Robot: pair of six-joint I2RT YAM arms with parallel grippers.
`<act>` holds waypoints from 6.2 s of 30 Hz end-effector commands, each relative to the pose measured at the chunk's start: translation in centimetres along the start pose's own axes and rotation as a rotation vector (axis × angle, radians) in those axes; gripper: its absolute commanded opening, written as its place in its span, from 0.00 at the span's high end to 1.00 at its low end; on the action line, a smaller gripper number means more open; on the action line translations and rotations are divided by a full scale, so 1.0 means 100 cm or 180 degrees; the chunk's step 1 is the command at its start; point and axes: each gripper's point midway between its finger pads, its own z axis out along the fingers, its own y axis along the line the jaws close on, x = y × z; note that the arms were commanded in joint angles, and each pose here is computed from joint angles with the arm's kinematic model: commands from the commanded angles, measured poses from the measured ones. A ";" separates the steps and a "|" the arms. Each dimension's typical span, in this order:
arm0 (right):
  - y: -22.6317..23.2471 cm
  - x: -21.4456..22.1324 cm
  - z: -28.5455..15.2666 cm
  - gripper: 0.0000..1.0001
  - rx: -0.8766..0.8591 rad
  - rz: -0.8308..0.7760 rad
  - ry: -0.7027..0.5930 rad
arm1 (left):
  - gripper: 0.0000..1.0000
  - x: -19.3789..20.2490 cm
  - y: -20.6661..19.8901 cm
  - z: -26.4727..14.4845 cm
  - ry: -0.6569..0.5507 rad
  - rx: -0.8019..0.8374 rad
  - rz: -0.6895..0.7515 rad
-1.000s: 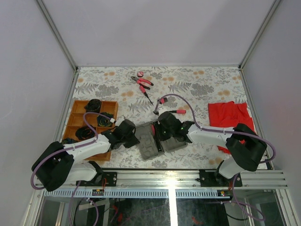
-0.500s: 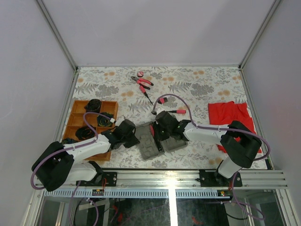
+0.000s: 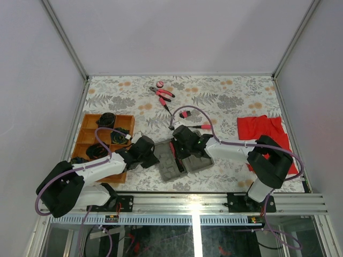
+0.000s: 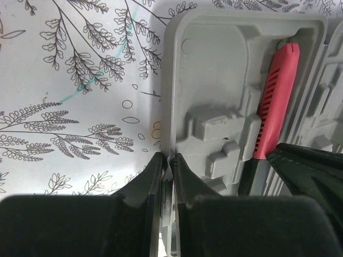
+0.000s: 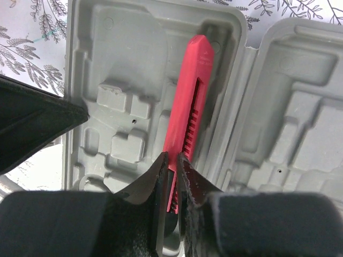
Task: Sort the tools into containers
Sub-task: Adjust the utility knife in the storage box, then pick up the screwdriver from the center of the board.
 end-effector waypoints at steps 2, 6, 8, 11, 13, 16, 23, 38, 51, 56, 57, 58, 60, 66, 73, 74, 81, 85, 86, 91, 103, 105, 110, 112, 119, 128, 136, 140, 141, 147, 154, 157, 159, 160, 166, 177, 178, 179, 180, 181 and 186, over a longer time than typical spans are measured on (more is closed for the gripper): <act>0.000 0.004 0.004 0.85 0.0206 -0.0212 0.0099 | 1.00 -0.005 -0.016 0.000 -0.0061 0.0209 -0.0037; -0.002 0.008 0.005 0.86 0.0318 -0.0294 0.0163 | 1.00 -0.005 -0.017 -0.001 -0.0064 0.0215 -0.0043; -0.002 0.010 0.005 0.87 0.0349 -0.0323 0.0185 | 1.00 -0.005 -0.017 -0.001 -0.0062 0.0219 -0.0034; -0.003 0.013 0.006 0.88 0.0391 -0.0339 0.0219 | 1.00 -0.005 -0.017 0.000 -0.0058 0.0214 -0.0028; -0.003 0.015 0.007 0.89 0.0405 -0.0349 0.0246 | 1.00 -0.005 -0.017 0.000 -0.0058 0.0215 -0.0029; -0.002 0.017 0.009 0.89 0.0414 -0.0375 0.0284 | 1.00 -0.004 -0.018 0.000 -0.0050 0.0219 -0.0023; -0.008 0.029 0.012 0.89 0.0570 -0.0454 0.0508 | 1.00 -0.005 -0.020 0.000 -0.0044 0.0228 -0.0009; -0.030 0.099 0.019 0.91 0.0789 -0.0479 0.1350 | 1.00 -0.003 -0.019 0.002 -0.0031 0.0235 -0.0007; -0.042 0.137 0.024 0.96 0.0906 -0.0484 0.1621 | 1.00 -0.003 -0.019 0.002 -0.0025 0.0234 -0.0007; -0.034 0.125 0.022 0.95 0.0811 -0.0475 0.1484 | 1.00 -0.003 -0.016 0.002 -0.0030 0.0216 -0.0012; -0.029 0.118 0.021 0.93 0.0766 -0.0475 0.1402 | 1.00 -0.003 -0.016 0.001 -0.0042 0.0213 -0.0010; -0.024 0.109 0.018 0.91 0.0706 -0.0477 0.1300 | 1.00 -0.004 -0.016 0.001 -0.0051 0.0206 -0.0012; -0.011 0.086 0.012 0.85 0.0543 -0.0502 0.1037 | 1.00 -0.005 -0.015 0.000 -0.0065 0.0196 -0.0006; 0.016 0.016 -0.011 0.68 0.0328 -0.0528 0.0283 | 1.00 -0.005 -0.014 0.001 -0.0075 0.0180 0.0020; 0.034 -0.037 -0.048 0.58 0.0071 -0.0404 -0.0583 | 1.00 -0.005 -0.012 0.001 -0.0080 0.0160 0.0062; 0.033 -0.041 -0.054 0.56 0.0058 -0.0378 -0.0689 | 1.00 -0.005 -0.011 0.002 -0.0078 0.0158 0.0070; 0.005 -0.049 -0.080 0.45 0.0222 -0.0197 -0.1020 | 1.00 -0.004 -0.014 0.003 -0.0044 0.0235 0.0136; -0.025 -0.043 -0.082 0.41 0.0380 -0.0009 -0.0937 | 1.00 -0.004 -0.023 0.003 0.0028 0.0346 0.0297; -0.032 -0.041 -0.082 0.41 0.0406 0.0031 -0.0916 | 1.00 -0.005 -0.024 0.003 0.0034 0.0349 0.0337; -0.069 -0.037 -0.085 0.40 0.0610 0.0216 -0.0872 | 1.00 -0.006 -0.025 0.006 0.0080 0.0345 0.0456; -0.132 -0.055 -0.080 0.37 0.0843 0.0136 -0.0719 | 0.89 -0.014 -0.024 0.003 0.0136 0.0366 0.0567; -0.138 -0.061 -0.072 0.37 0.0791 0.0051 -0.0620 | 0.86 -0.014 -0.024 0.001 0.0141 0.0374 0.0584; -0.152 -0.079 -0.059 0.36 0.0840 -0.0160 -0.0502 | 0.78 -0.015 -0.023 -0.004 0.0120 0.0393 0.0596; -0.155 -0.086 -0.055 0.35 0.0859 -0.0280 -0.0454 | 0.76 -0.015 -0.021 -0.006 0.0110 0.0388 0.0596; -0.168 -0.100 -0.036 0.34 0.0924 -0.0465 -0.0275 | 0.72 -0.015 -0.017 -0.010 0.0092 0.0411 0.0591; -0.172 -0.102 -0.012 0.33 0.0835 -0.0720 0.0077 | 0.71 -0.011 -0.010 -0.009 0.0118 0.0411 0.0575; -0.178 -0.100 0.004 0.33 0.0774 -0.0966 0.0351 | 0.67 -0.010 -0.006 -0.008 0.0119 0.0399 0.0560; -0.177 -0.094 0.014 0.33 0.0644 -0.1080 0.0521 | 0.67 -0.009 -0.004 -0.007 0.0134 0.0380 0.0560; -0.177 -0.091 0.017 0.33 0.0606 -0.1101 0.0574 | 0.66 -0.009 -0.004 -0.007 0.0138 0.0379 0.0557; -0.180 -0.082 0.026 0.35 0.0548 -0.1183 0.0788 | 0.66 -0.007 -0.004 -0.005 0.0176 0.0375 0.0558; -0.187 -0.070 0.032 0.41 0.0558 -0.1192 0.1001 | 0.67 -0.006 -0.004 -0.004 0.0185 0.0369 0.0549; -0.187 -0.069 0.031 0.49 0.0564 -0.1179 0.1019 | 0.67 -0.007 -0.004 -0.004 0.0177 0.0369 0.0544; -0.187 -0.069 0.029 0.53 0.0587 -0.1158 0.1005 | 0.67 -0.008 -0.005 -0.004 0.0169 0.0369 0.0539; -0.187 -0.069 0.028 0.55 0.0605 -0.1150 0.1000 | 0.67 -0.008 -0.005 -0.004 0.0168 0.0365 0.0538; -0.191 -0.072 0.020 0.69 0.0739 -0.1092 0.0959 | 0.67 -0.010 -0.005 -0.004 0.0144 0.0362 0.0508; -0.208 -0.083 -0.003 0.93 0.1205 -0.1068 0.0831 | 0.67 -0.011 -0.005 -0.007 0.0127 0.0382 0.0505; -0.213 -0.088 -0.009 0.96 0.1326 -0.1054 0.0774 | 0.66 -0.012 -0.006 -0.008 0.0111 0.0392 0.0505; -0.216 -0.092 -0.016 0.99 0.1433 -0.1042 0.0715 | 0.65 -0.014 -0.007 -0.010 0.0090 0.0407 0.0506; -0.219 -0.098 -0.023 1.00 0.1559 -0.1010 0.0636 | 0.63 -0.015 -0.009 -0.012 0.0065 0.0416 0.0505; -0.222 -0.103 -0.032 1.00 0.1681 -0.0965 0.0549 | 0.61 -0.017 -0.009 -0.013 0.0041 0.0421 0.0510; -0.219 -0.120 -0.071 1.00 0.1937 -0.0627 0.0006 | 0.53 -0.030 -0.011 -0.023 -0.0130 0.0354 0.0560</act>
